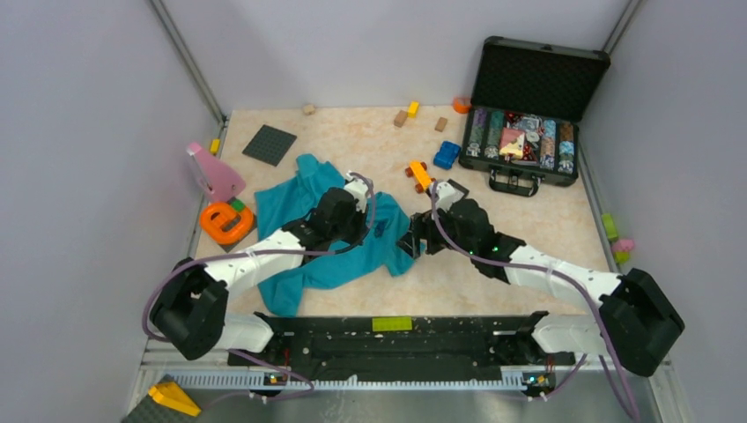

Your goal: Remove the brooch from the garment

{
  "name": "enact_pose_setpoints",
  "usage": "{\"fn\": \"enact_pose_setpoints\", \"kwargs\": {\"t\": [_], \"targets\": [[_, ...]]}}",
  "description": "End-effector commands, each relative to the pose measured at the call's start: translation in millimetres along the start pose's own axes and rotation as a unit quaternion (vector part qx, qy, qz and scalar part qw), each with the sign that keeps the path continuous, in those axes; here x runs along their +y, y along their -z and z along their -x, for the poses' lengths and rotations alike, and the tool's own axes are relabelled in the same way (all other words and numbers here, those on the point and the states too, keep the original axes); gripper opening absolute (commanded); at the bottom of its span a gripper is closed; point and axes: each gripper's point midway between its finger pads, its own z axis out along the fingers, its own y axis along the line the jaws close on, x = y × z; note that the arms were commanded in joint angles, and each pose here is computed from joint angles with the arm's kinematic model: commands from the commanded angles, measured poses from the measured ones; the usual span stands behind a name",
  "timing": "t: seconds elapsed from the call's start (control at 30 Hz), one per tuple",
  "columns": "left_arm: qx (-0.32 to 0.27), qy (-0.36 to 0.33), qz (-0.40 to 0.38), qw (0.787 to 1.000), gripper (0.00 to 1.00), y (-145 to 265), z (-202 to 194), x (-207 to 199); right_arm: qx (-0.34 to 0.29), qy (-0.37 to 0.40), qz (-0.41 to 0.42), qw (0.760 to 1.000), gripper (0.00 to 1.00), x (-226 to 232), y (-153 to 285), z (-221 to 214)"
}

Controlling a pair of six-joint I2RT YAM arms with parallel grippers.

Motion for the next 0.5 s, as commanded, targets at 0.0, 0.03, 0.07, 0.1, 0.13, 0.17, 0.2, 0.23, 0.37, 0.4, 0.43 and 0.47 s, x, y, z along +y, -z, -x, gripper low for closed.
{"fn": "enact_pose_setpoints", "kwargs": {"t": [0.0,0.03,0.07,0.1,0.13,0.17,0.2,0.23,0.37,0.4,0.43,0.47], "targets": [[-0.054,-0.017,0.002,0.998,0.0,18.0,20.5,0.6,-0.004,0.042,0.06,0.997,0.78,23.6,-16.6,26.1],[-0.056,-0.014,0.005,0.998,0.0,19.6,19.5,1.8,0.003,0.04,0.051,0.998,0.78,20.6,-23.0,26.2],[-0.059,-0.013,0.007,0.998,0.0,19.2,19.2,3.0,0.013,0.034,0.037,0.999,0.78,15.8,-29.1,24.9],[-0.055,-0.014,0.004,0.998,0.0,17.6,17.3,2.2,0.025,0.028,0.026,0.999,0.78,11.6,-33.8,23.1],[-0.043,-0.013,0.002,0.999,0.03,16.8,14.2,1.2,0.032,0.023,0.017,0.999,0.78,8.4,-38.5,21.2],[-0.031,-0.001,0.002,1.0,0.06,14.0,10.2,0.3,0.037,0.016,0.007,0.999,0.78,4.8,-42.7,20.1],[-0.026,0.003,0.001,1.0,0.1,11.9,8.9,-0.8,0.039,0.005,-0.007,0.999,0.78,0.3,-46.8,19.0],[-0.024,0.011,0.002,1.0,0.14,10.4,7.7,-1.0,0.041,-0.004,-0.014,0.999,0.77,-2.2,-50.7,17.4],[-0.042,0.044,-0.006,0.998,0.26,8.3,9.6,-4.4,0.044,-0.052,-0.057,0.996,0.71,-17.4,-63.5,12.3],[-0.053,0.051,-0.016,0.997,0.3,8.7,11.9,-6.9,0.045,-0.066,-0.06,0.995,0.7,-19.3,-65.6,9.7],[-0.062,0.057,-0.019,0.996,0.37,8.6,9.3,-6.3,0.047,-0.083,-0.054,0.994,0.7,-19.3,-67.6,5.0],[-0.073,0.064,-0.022,0.995,0.44,9.6,11.6,-6.9,0.044,-0.097,-0.041,0.994,0.69,-16.6,-69.8,2.5]]}}
